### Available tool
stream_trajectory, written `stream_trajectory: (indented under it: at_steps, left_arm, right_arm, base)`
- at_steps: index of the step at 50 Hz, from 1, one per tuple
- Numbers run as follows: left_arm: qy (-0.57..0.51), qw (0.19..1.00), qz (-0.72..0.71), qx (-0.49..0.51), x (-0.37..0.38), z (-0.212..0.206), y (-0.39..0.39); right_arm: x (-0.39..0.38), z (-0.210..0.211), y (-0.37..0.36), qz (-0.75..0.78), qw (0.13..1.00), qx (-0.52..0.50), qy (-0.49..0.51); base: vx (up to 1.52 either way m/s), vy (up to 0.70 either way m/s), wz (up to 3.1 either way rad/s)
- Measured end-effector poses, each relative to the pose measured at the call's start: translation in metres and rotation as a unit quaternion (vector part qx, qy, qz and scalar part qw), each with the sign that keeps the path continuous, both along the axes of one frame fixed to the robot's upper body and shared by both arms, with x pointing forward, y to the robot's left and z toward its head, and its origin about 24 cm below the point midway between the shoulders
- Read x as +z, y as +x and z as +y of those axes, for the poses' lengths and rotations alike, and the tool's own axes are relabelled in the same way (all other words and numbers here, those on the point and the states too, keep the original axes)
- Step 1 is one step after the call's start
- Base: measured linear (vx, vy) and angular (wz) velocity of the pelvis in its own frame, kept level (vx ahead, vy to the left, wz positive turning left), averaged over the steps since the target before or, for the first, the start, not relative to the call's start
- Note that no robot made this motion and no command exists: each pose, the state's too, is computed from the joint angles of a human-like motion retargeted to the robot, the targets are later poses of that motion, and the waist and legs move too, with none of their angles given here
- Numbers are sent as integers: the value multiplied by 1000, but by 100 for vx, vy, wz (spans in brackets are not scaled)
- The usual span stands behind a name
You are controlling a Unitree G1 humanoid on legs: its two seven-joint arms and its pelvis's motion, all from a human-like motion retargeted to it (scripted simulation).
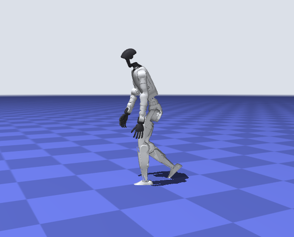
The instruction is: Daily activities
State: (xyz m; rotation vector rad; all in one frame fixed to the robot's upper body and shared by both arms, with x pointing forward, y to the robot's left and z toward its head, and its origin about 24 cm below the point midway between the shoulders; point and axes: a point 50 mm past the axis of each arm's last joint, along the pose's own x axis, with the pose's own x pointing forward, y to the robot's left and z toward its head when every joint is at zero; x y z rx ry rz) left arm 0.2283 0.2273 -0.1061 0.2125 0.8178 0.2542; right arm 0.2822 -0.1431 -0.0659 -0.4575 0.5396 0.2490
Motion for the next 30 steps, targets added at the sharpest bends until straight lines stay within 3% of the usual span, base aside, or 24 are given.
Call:
stream_trajectory:
  at_steps: [10,19,30]
  left_arm:
    - [-19,1000,2,20,0,-1,2]
    - [-15,999,-12,33,-3,-9,-2]
    - [-18,999,16,-26,-17,-24,-23]
  right_arm:
    - [-2,1,-6,11,998,64,-11]
    - [-32,-32,-40,88,996,8,-25]
    - [-64,-53,-89,183,981,-61,-14]
  base:
    - [22,6,-2]
    - [30,5,-14]
    - [33,3,-10]
